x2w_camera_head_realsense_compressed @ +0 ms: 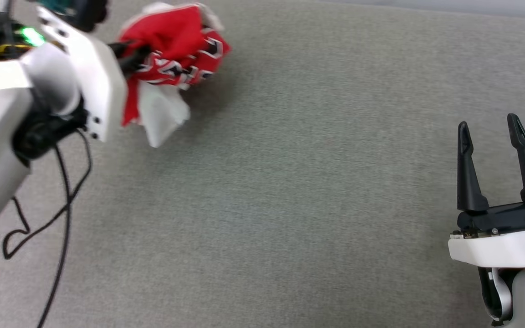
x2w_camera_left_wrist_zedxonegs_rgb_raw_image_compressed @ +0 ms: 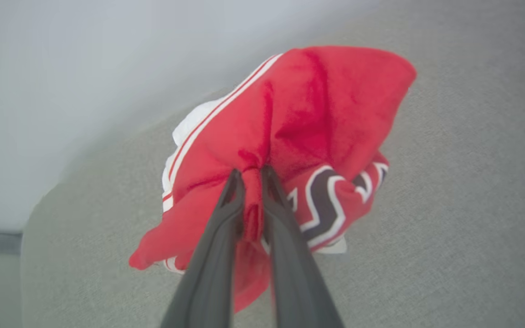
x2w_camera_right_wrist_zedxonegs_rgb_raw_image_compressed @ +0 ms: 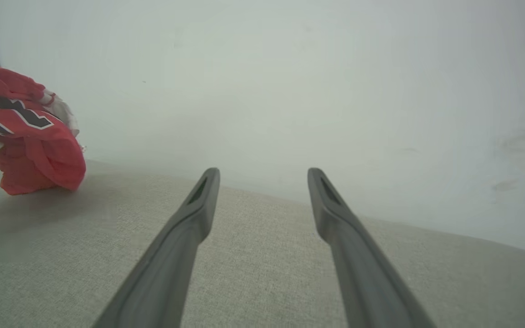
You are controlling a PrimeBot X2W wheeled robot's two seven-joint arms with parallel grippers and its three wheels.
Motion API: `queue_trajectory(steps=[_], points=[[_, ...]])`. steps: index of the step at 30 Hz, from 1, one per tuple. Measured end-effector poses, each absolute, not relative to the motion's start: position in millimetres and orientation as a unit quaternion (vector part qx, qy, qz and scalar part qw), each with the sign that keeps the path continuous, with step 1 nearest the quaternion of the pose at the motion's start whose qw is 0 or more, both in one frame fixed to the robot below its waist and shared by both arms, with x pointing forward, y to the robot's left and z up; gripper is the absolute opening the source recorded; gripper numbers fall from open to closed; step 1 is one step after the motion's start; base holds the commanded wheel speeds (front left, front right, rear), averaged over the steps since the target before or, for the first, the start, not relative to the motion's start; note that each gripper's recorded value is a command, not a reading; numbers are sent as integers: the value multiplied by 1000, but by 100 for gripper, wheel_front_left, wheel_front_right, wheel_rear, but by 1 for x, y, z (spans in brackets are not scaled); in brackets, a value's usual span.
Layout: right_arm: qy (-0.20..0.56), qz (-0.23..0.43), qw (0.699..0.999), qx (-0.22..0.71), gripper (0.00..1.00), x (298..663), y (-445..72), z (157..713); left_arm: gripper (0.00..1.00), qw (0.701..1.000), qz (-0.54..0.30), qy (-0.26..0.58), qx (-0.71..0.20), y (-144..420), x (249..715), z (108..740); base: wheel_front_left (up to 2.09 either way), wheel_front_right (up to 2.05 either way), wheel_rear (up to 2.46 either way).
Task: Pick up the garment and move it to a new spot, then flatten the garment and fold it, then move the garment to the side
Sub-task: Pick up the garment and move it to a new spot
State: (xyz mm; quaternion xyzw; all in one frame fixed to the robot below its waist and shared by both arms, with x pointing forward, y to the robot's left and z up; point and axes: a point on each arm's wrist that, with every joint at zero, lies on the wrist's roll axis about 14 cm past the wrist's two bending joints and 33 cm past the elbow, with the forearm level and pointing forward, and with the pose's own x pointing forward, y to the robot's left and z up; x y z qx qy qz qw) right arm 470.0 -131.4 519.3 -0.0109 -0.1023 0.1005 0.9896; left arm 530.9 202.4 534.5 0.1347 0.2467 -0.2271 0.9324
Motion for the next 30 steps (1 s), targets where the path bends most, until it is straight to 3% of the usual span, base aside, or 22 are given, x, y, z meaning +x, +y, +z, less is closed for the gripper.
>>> queue_trajectory(steps=[19,25,30], points=[[-98,-21,995,-16,100,433,-222,531,0,809,-538,136,192,-45,491,539,0,0,0],[-94,-43,994,-17,100,424,-237,532,0,748,-617,142,200,-95,432,518,0,0,0],[-90,-49,995,-17,100,423,-241,529,0,708,-648,191,205,-101,388,487,0,0,0]])
